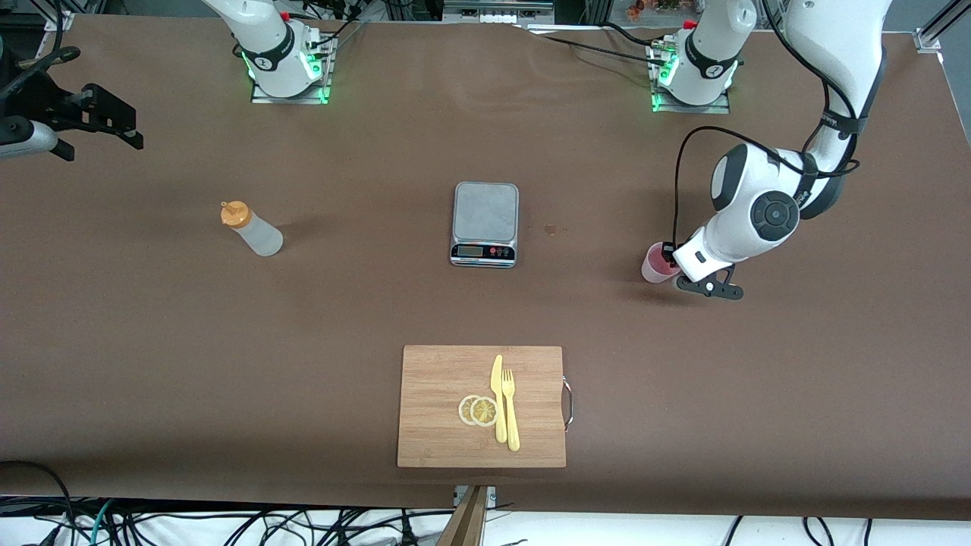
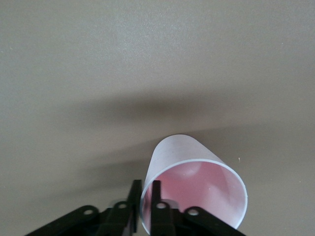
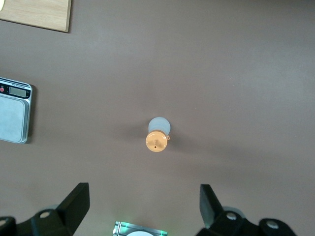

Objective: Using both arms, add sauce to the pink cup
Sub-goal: 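Reach the left gripper to the pink cup and grasp it, then carry the pink cup with the left gripper onto the scale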

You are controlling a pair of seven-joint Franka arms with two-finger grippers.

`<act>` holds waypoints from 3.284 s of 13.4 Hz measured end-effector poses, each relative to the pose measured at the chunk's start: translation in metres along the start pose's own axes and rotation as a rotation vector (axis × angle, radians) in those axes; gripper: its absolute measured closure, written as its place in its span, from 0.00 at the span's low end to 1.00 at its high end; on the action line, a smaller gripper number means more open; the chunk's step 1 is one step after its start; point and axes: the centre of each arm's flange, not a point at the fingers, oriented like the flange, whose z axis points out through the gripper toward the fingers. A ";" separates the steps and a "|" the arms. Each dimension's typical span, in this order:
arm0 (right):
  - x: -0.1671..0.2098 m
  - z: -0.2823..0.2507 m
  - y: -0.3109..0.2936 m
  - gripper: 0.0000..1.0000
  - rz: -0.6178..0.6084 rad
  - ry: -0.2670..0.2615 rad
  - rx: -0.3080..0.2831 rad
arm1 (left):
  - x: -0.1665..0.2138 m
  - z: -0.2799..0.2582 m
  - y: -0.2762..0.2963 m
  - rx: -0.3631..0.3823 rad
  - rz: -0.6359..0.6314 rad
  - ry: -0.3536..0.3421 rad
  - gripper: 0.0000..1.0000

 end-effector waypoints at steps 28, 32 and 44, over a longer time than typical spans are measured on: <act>-0.001 0.000 0.003 0.00 0.008 -0.002 0.012 | -0.040 -0.058 0.366 -0.077 -0.255 -0.034 0.97; -0.002 0.000 0.010 0.00 0.018 -0.001 0.014 | -0.040 -0.027 0.383 -0.097 -0.265 -0.042 0.97; -0.002 0.000 0.009 0.00 0.008 -0.002 0.014 | -0.036 -0.008 0.383 -0.099 -0.272 -0.057 0.52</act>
